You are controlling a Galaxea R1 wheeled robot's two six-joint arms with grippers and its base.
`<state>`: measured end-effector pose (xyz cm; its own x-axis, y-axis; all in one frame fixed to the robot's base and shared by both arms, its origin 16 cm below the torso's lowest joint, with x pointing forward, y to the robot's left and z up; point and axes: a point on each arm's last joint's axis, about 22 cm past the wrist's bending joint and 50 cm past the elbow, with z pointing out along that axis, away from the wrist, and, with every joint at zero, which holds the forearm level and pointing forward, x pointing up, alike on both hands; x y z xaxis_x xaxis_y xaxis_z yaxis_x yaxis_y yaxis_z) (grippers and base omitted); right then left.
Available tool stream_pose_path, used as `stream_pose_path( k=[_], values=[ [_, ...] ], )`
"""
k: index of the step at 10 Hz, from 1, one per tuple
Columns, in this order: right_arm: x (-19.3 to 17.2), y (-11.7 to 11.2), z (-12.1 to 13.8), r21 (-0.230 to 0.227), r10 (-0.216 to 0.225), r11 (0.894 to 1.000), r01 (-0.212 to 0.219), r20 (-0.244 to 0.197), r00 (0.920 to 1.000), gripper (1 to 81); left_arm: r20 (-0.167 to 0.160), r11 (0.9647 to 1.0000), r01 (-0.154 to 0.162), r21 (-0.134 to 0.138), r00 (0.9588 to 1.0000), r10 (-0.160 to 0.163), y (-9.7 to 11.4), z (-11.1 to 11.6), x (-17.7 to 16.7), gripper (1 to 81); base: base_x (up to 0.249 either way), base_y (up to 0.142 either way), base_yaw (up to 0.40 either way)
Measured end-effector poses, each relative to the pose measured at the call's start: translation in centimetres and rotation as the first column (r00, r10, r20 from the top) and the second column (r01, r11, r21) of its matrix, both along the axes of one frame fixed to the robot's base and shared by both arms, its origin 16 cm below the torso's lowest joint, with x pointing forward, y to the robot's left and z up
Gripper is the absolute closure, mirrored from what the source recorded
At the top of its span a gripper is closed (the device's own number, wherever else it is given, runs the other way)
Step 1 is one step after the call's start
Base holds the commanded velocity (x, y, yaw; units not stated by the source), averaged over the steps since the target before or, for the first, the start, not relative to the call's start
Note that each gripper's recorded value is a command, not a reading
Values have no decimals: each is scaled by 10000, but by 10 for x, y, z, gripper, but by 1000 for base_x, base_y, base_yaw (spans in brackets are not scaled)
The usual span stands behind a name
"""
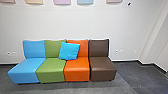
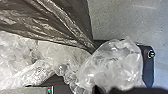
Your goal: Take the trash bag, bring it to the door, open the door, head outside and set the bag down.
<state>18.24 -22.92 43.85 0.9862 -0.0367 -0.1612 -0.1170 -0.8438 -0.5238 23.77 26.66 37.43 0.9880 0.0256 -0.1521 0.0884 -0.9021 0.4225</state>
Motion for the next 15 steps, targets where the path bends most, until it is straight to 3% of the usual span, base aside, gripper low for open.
stream_pose_path(
  k=[3, 6, 10, 12, 15],
  values=[
    [-19, -3, 10, -129, -12, 9999, 9, -248, 9997, 10, -304, 9999, 1, 165, 9995, 4, 1, 8, -26, 811, 0, 0, 0],
    [-40, 2, 21, -150, -9, 9999, 1, -504, 9987, 10, -544, 9999, 140, 48, 9984, -137, -7, 22, -52, 811, 0, 0, 0],
    [-47, 10, 32, -346, 126, 9993, -120, 174, 9998, 10, -177, 9972, 687, -299, 9974, -692, -48, 41, -91, 811, 0, 0, 0],
    [-52, 15, 35, -438, 179, 9989, -159, 454, 9988, 10, 51, 9955, 924, -226, 9957, -923, -60, 45, -107, 811, 0, 0, 0],
    [-79, 18, 38, -505, 236, 9985, -226, 210, 9995, 10, -193, 9927, 1172, -291, 9929, -1178, -83, 48, -143, 811, 0, 0, 0]
  ],
)
